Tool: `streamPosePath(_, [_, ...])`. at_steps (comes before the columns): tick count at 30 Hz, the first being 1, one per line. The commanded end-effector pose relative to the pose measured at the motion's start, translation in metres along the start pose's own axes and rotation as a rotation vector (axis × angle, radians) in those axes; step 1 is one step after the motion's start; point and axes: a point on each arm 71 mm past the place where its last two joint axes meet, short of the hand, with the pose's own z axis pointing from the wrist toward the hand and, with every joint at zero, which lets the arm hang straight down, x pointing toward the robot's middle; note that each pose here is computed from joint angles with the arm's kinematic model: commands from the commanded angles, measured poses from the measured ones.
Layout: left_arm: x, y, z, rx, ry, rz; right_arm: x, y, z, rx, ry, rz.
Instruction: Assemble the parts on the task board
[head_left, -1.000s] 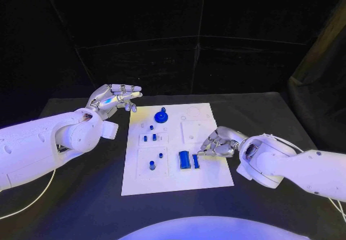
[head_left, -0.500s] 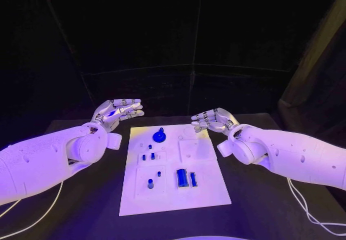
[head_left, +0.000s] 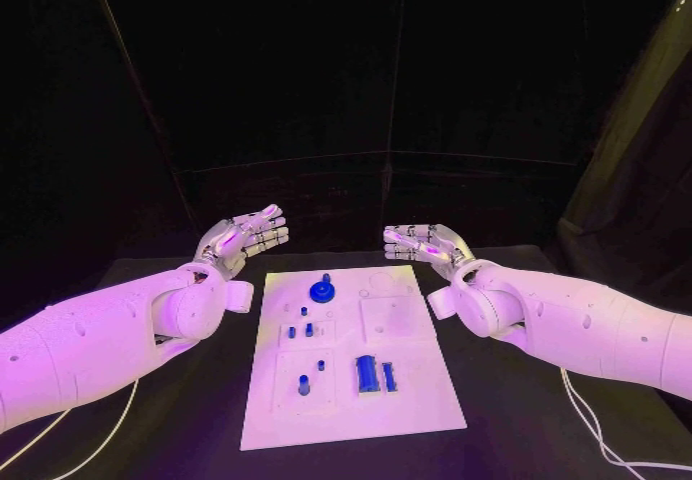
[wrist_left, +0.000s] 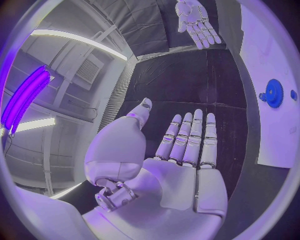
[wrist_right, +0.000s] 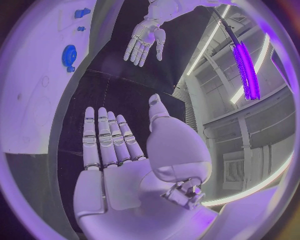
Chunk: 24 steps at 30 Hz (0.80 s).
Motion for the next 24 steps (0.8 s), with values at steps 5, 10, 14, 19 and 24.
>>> streamPosePath(5, [0.0139,0.0058,-0.0152,0.012,-0.091,0.059,0.016,0.013,-0.013,-0.028,-0.133,0.066])
streamPosePath(10, [0.0272,0.0096,-0.0324,0.020,-0.163,0.095,0.030,0.021,-0.026,-0.026,-0.209,0.108])
streamPosePath(14, [0.0356,0.0101,-0.0443,0.028,-0.210,0.119,0.038,0.026,-0.034,-0.019,-0.247,0.127])
streamPosePath(19, [0.0426,0.0093,-0.0548,0.037,-0.251,0.139,0.042,0.028,-0.039,-0.013,-0.269,0.136])
streamPosePath(24, [0.0445,0.0089,-0.0580,0.040,-0.263,0.145,0.042,0.028,-0.039,-0.013,-0.269,0.136])
